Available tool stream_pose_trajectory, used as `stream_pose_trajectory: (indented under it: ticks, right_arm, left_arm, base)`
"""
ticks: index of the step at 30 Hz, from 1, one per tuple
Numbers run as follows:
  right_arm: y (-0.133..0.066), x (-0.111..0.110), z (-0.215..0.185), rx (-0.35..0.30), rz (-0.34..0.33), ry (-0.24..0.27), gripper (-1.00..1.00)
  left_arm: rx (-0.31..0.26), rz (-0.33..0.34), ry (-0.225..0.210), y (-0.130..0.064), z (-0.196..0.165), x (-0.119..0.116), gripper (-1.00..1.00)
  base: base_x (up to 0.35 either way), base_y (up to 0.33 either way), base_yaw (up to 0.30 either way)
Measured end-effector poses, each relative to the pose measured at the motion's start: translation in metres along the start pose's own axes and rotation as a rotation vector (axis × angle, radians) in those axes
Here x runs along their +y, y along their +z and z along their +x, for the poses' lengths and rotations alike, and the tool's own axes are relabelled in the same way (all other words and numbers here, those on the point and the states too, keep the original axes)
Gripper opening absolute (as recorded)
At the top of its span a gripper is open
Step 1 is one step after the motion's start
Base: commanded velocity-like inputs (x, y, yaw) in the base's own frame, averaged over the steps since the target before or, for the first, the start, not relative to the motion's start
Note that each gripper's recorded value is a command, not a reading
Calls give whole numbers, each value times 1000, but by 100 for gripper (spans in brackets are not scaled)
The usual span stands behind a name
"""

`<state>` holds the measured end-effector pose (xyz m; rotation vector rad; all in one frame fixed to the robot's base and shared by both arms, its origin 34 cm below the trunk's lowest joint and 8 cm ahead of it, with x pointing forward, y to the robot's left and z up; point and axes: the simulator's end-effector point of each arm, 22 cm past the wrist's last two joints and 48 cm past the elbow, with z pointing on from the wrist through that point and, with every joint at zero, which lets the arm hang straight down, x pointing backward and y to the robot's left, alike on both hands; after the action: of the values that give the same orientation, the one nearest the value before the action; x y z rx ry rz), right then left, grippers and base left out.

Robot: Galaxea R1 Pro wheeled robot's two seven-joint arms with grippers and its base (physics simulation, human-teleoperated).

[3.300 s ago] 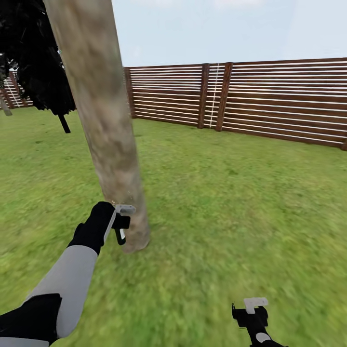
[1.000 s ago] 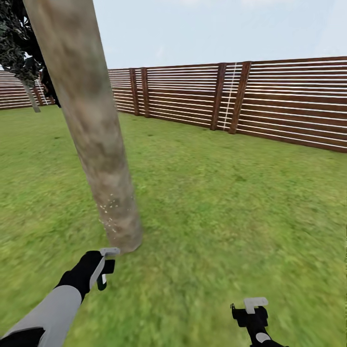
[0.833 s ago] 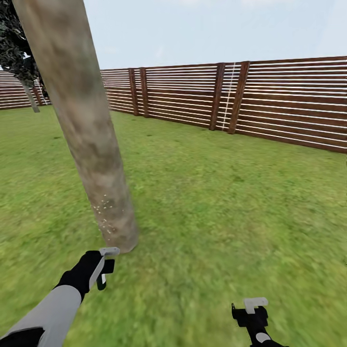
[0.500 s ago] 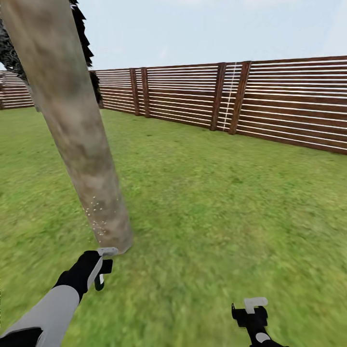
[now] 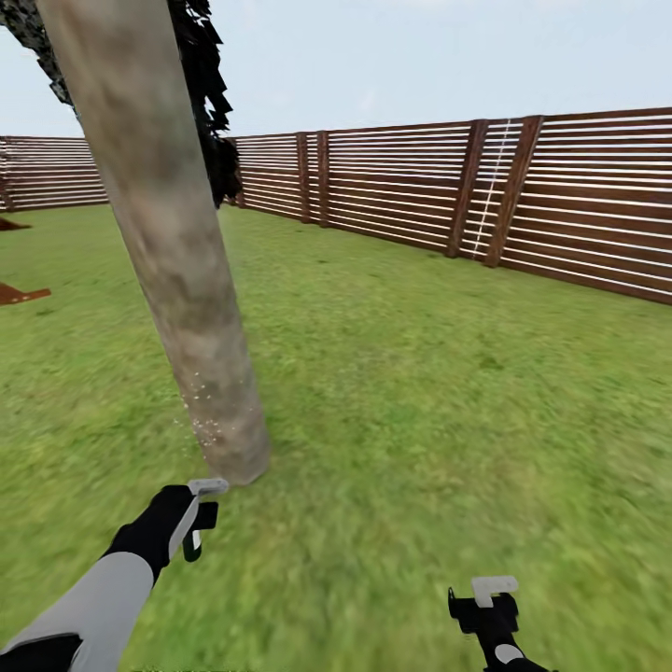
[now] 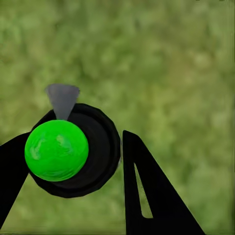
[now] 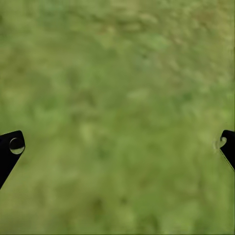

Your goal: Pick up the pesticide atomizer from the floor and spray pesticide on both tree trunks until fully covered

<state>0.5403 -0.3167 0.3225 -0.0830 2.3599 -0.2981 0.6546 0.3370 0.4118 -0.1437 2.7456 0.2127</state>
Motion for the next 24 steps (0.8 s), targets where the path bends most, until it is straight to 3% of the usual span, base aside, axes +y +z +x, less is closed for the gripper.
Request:
stream_pose_trajectory:
  ticks: [7, 14, 19, 24]
  right_arm:
    - [0, 0, 0, 0, 0, 0, 100]
    - [0, 0, 0, 0, 0, 0, 100]
    - [0, 0, 0, 0, 0, 0, 100]
    - [0, 0, 0, 0, 0, 0, 100]
  left_arm:
    - [-1, 1, 0, 0, 0, -1, -100]
    - [0, -26, 5, 1, 0, 16, -100]
    - [1, -34, 5, 1, 0, 20, -100]
    - [1, -31, 6, 1, 0, 18, -100]
  base:
    - [200, -221, 57]
    - [167, -240, 244]
    - [12, -273, 264]
    - [0, -276, 35]
